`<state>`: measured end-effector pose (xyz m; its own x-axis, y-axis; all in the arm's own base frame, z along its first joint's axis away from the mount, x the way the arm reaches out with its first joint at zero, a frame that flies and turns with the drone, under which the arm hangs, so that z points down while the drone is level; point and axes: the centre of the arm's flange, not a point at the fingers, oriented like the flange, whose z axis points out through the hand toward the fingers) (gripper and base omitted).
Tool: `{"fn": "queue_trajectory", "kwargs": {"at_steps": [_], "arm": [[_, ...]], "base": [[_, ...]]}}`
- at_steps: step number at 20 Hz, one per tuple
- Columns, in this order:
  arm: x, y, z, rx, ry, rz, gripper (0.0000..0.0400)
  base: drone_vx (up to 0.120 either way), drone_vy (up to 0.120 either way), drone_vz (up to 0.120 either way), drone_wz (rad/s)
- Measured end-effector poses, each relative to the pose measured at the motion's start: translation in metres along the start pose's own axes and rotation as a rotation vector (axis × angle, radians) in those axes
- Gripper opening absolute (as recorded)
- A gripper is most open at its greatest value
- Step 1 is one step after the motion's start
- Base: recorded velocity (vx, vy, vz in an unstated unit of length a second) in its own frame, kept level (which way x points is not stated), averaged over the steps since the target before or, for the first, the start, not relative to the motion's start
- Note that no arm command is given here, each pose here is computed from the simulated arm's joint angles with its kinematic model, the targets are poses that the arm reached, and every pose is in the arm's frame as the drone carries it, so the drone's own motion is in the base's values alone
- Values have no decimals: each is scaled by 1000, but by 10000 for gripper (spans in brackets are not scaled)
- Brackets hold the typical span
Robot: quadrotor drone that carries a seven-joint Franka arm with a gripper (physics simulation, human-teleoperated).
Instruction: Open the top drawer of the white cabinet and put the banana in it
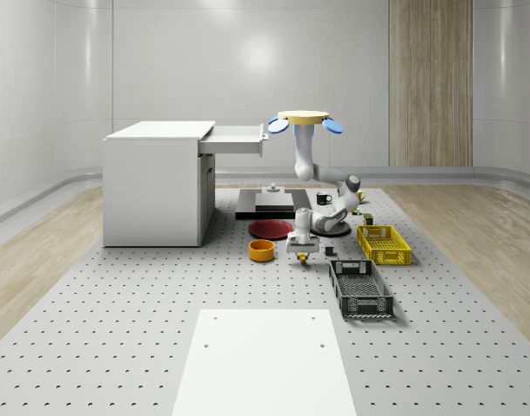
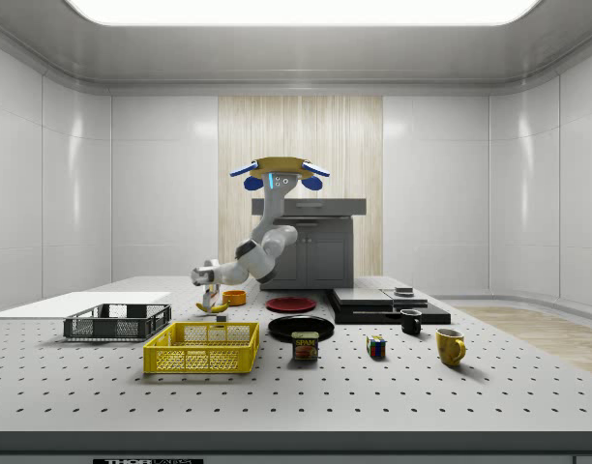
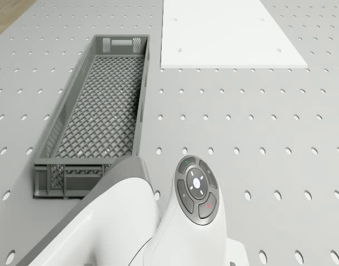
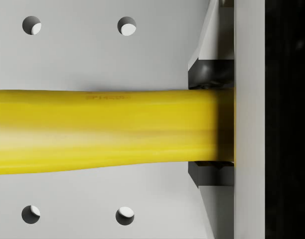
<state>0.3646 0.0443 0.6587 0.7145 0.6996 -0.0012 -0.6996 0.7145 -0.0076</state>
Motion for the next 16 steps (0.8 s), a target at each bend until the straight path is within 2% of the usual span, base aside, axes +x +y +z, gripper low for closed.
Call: {"fn": "queue_trajectory", "kwargs": {"at_steps": [5,13,16], "arm": [[0,0,-10,-1,0,1,189],[0,1,-46,-1,1,1,190],[0,1,-61,-1,1,1,190]], "base": [[0,0,0,0],[0,0,0,0],[0,0,120,0]]}}
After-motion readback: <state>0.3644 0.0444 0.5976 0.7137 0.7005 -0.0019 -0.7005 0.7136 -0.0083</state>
